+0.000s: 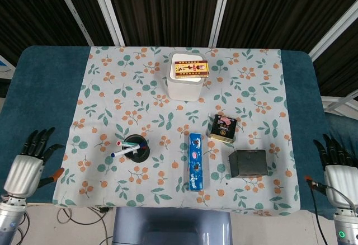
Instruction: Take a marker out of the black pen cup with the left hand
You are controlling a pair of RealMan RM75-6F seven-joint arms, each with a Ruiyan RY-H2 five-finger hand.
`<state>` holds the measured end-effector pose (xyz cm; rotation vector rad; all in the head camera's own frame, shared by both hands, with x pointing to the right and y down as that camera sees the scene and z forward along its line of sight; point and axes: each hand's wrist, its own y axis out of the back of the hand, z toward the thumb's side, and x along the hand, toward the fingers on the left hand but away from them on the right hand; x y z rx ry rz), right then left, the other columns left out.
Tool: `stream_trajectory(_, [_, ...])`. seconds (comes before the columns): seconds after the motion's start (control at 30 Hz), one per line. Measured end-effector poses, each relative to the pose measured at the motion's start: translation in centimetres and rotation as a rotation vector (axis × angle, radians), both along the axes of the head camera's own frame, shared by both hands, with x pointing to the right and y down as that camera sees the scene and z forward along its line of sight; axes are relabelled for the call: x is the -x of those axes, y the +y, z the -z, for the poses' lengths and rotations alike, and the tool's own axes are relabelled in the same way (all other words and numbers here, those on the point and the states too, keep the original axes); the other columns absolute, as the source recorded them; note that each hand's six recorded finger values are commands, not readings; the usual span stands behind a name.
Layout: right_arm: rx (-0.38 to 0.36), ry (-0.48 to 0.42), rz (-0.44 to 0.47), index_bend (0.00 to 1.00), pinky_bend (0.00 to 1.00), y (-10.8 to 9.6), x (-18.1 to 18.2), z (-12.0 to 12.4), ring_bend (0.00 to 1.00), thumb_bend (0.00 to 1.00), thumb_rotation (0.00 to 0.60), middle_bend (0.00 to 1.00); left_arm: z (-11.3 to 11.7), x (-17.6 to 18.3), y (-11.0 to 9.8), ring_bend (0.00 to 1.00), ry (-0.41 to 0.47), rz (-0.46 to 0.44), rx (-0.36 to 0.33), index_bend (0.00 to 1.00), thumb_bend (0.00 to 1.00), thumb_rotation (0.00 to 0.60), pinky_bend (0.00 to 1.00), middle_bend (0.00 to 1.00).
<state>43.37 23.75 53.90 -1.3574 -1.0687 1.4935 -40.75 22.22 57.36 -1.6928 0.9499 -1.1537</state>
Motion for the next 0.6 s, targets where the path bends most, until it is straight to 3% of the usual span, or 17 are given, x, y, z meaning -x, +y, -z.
stream_trajectory(0.27, [0.011, -0.001, -0.017, 0.13, 0.2, 0.1, -0.2, -0.1, 0.06, 0.19, 0.6, 0.0, -2.0, -4.9, -2.3, 0.0, 0.006, -0.125, -0.021, 0.33, 0.22, 0.6, 0.0, 0.0])
stream_trajectory(0.6, [0.007, -0.003, -0.021, 0.13, 0.2, 0.0, -0.3, 0.0, 0.06, 0.19, 0.6, 0.0, -4.8, -10.0, -3.0, 0.0, 0.01, -0.21, 0.045, 0.39, 0.22, 0.6, 0.0, 0.0])
